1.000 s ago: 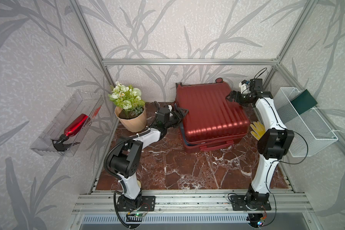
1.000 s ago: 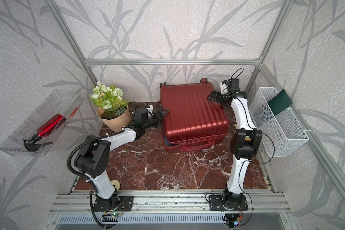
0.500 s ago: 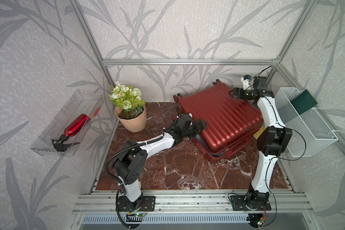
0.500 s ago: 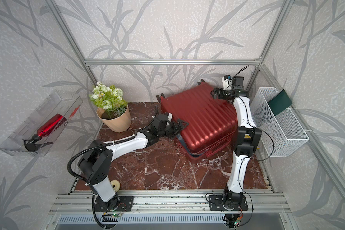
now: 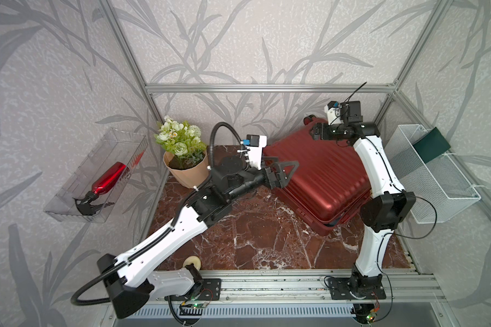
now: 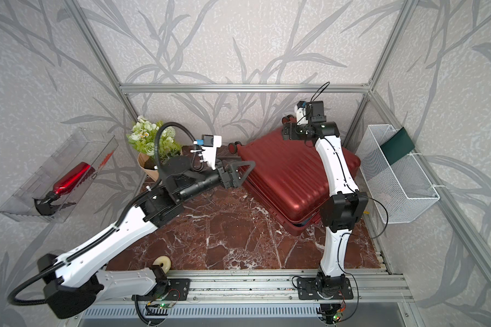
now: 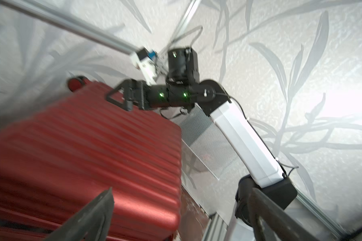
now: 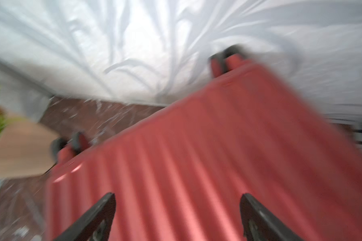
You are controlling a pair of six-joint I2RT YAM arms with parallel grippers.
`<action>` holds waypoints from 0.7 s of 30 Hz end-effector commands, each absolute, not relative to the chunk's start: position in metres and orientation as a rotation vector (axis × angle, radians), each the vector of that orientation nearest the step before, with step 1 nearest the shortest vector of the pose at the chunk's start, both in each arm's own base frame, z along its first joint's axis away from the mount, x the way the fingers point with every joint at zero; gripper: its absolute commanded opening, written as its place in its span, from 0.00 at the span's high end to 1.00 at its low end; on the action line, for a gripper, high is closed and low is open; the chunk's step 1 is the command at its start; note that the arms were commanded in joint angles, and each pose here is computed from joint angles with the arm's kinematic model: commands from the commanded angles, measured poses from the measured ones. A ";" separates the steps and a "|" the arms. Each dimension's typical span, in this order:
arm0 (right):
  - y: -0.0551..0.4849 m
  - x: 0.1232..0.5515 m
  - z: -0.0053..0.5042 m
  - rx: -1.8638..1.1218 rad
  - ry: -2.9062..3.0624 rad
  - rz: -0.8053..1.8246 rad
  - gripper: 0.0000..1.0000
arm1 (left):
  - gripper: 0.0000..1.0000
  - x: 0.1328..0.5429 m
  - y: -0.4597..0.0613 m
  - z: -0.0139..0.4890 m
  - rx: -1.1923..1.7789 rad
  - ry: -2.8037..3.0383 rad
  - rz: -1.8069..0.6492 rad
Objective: Open the suitcase zippers
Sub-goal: Adjust the suitcase at the center of the board.
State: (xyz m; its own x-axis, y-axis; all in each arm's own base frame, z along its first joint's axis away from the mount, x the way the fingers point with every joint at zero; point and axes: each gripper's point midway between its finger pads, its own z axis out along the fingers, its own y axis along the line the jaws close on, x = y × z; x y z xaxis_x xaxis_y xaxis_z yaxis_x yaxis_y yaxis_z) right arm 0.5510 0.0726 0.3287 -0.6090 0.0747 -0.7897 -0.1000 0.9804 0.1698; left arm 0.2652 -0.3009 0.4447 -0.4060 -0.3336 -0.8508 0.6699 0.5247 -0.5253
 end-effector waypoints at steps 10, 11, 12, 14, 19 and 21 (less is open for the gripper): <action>0.005 0.650 0.238 0.305 2.218 0.166 0.02 | 0.01 0.297 -0.236 0.370 0.158 1.820 -0.716; 0.008 0.653 0.231 0.297 2.225 0.227 0.03 | 0.01 0.297 -0.234 0.368 0.152 1.823 -0.711; 0.016 0.657 0.225 0.275 2.229 0.320 0.03 | 0.01 0.297 -0.234 0.366 0.153 1.826 -0.710; 0.037 0.658 0.219 0.210 2.242 0.475 0.04 | 0.01 0.297 -0.232 0.363 0.149 1.829 -0.701; 0.086 0.645 0.203 0.078 2.286 0.797 0.05 | 0.01 0.305 -0.229 0.350 0.102 1.845 -0.710; 0.102 0.638 0.188 0.069 2.317 0.920 0.05 | 0.01 0.308 -0.227 0.345 0.067 1.861 -0.731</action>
State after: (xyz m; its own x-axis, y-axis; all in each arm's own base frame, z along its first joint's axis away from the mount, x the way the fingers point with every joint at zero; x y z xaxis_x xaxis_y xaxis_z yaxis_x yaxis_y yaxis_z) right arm 0.6653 0.0341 0.2763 -0.5303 0.2548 -0.8086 -0.1594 0.9068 0.3903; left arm 0.3024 -0.2333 0.3438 -0.4191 -0.2385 -0.8761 0.4075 0.8128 -0.4162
